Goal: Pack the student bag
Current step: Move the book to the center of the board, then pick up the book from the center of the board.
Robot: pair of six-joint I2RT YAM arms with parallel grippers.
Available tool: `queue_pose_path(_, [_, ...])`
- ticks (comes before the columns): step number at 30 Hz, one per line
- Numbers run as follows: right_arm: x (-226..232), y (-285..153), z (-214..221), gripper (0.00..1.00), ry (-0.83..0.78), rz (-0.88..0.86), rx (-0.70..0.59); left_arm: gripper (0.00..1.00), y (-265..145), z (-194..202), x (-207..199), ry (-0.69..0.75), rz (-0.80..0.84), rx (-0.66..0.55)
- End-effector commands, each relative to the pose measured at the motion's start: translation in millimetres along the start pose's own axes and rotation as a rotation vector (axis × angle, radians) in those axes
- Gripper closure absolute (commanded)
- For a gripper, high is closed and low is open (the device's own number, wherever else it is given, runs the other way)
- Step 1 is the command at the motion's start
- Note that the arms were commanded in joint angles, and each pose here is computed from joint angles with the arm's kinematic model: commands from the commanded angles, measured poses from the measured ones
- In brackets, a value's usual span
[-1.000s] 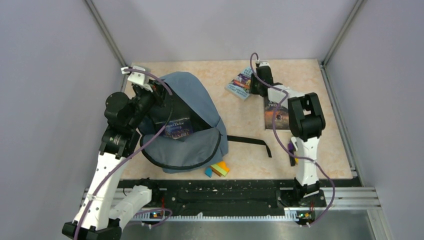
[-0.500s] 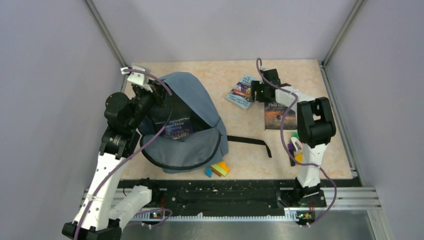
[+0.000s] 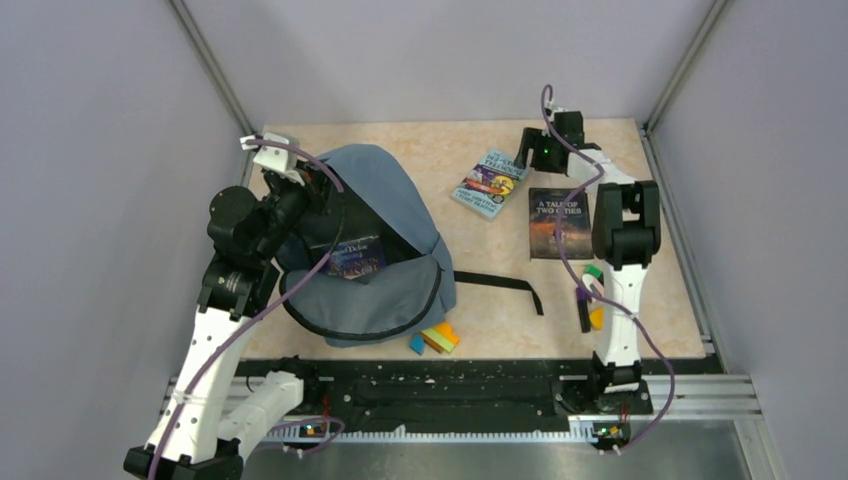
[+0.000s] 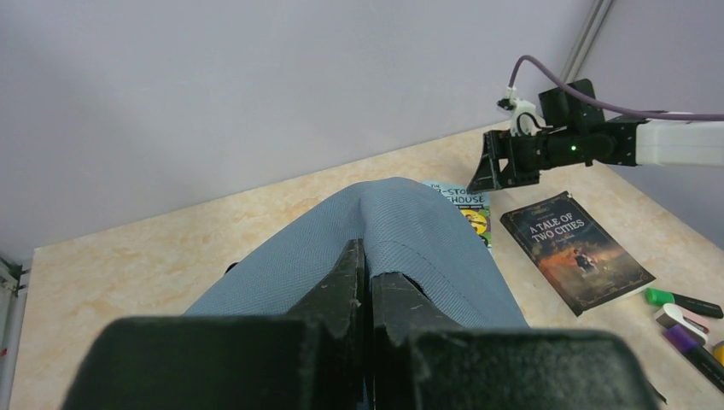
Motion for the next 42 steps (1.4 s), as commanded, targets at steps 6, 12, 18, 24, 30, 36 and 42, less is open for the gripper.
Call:
queue_pose_path(6, [7.4, 20.1, -4.6, 0.28, 0.009, -0.116, 0.004, 1.0, -1.9, -13.5, 1.6, 0.021, -0.022, -0.069])
queue_pose_path(12, [10.6, 16.9, -8.3, 0.3, 0.001, -0.143, 0.001, 1.0, -2.1, -13.7, 1.3, 0.02, -0.019, -0.069])
queue_pose_path(18, [20.0, 5.4, -15.6, 0.33, 0.02, -0.198, -0.019, 1.0, -2.2, -13.5, 1.2, 0.02, -0.019, -0.069])
queue_pose_path(24, [26.0, -9.2, -24.1, 0.34, 0.041, -0.217, -0.034, 1.0, -3.2, -14.9, 0.7, 0.021, -0.017, -0.074])
queue_pose_path(30, [32.8, -19.1, -25.3, 0.36, 0.072, -0.259, -0.033, 1.0, -4.1, -15.6, 0.3, 0.02, -0.014, -0.078])
queue_pose_path(36, [40.0, -27.4, -25.8, 0.37, 0.111, -0.315, -0.035, 1.0, -4.8, -15.9, -0.1, 0.019, -0.013, -0.079])
queue_pose_path(42, [39.9, -19.0, -13.1, 0.39, 0.164, -0.347, -0.005, 1.0, -6.3, -17.3, -0.7, 0.02, -0.011, -0.085])
Point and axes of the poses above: each gripper's point midway between its finger pads, its own y axis out along the fingers, its own x axis along the line the jaws close on, z = x × y, the point moved 9 cm from there along -y, back along the fingers, and after that the axes turned 1 degree about -y, right-handed, at the moved point
